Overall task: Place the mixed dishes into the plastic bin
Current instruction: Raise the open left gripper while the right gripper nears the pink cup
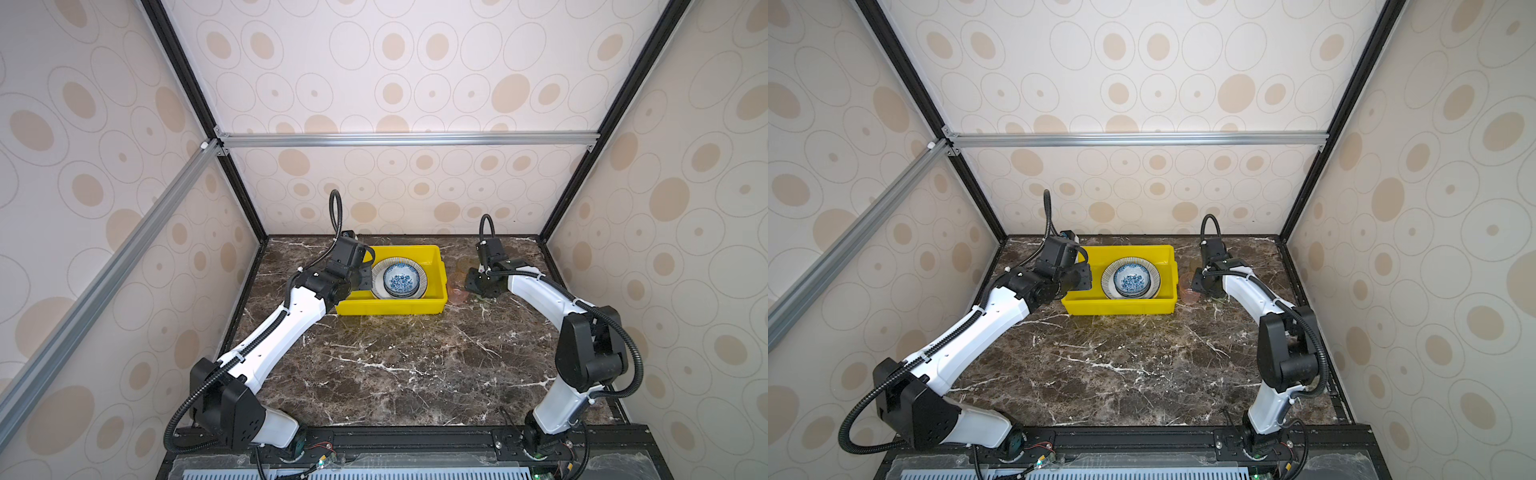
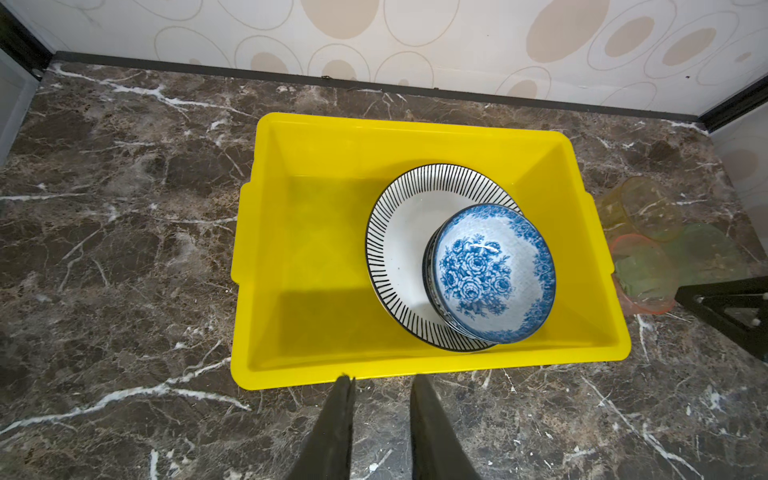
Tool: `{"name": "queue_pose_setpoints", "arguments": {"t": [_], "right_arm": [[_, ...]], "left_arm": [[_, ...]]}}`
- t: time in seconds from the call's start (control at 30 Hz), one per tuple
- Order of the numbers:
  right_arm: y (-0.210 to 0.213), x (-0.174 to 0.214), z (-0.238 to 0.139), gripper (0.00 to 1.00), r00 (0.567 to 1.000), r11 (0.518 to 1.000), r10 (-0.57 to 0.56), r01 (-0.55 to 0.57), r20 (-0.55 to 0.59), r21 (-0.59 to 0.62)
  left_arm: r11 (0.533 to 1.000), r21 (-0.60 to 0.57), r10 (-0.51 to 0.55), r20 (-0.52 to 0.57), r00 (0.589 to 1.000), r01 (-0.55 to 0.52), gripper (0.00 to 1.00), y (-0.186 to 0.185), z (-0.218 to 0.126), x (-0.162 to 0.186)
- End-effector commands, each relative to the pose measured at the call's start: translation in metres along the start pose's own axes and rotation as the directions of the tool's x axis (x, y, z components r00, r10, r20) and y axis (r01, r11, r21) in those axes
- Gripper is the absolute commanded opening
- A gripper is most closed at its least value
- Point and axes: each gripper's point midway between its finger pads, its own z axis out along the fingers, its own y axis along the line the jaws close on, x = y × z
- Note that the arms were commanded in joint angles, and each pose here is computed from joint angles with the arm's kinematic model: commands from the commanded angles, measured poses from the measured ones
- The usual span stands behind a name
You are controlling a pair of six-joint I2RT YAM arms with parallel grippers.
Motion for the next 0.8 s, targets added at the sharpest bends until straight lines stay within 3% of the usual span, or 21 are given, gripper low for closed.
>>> {"name": "queue_pose_setpoints", "arguments": {"t": [0.0,0.37,0.77], "right_arm": [[0.003,-0.008,0.002,0.41,1.000,1.000,0.019,-0.019,0.016,0.000],[-0.001,-0.004,0.016,0.36,1.000,0.999,0.025,-0.025,0.001,0.028],[-0.007,-0.001,0.017,0.16,1.000,0.998,0.006,-0.005,-0.007,0.057]], "left_arm": [[1.000,-0.022,-0.008,0.019,1.000,0.008,0.25,0.009,-0.007,-0.004],[0.999,-0.028,-0.014,0.006,1.000,0.014,0.25,0.015,-0.003,0.002],[0.999,-0.028,-0.026,0.008,1.000,0.026,0.25,0.019,-0.006,0.004]]}}
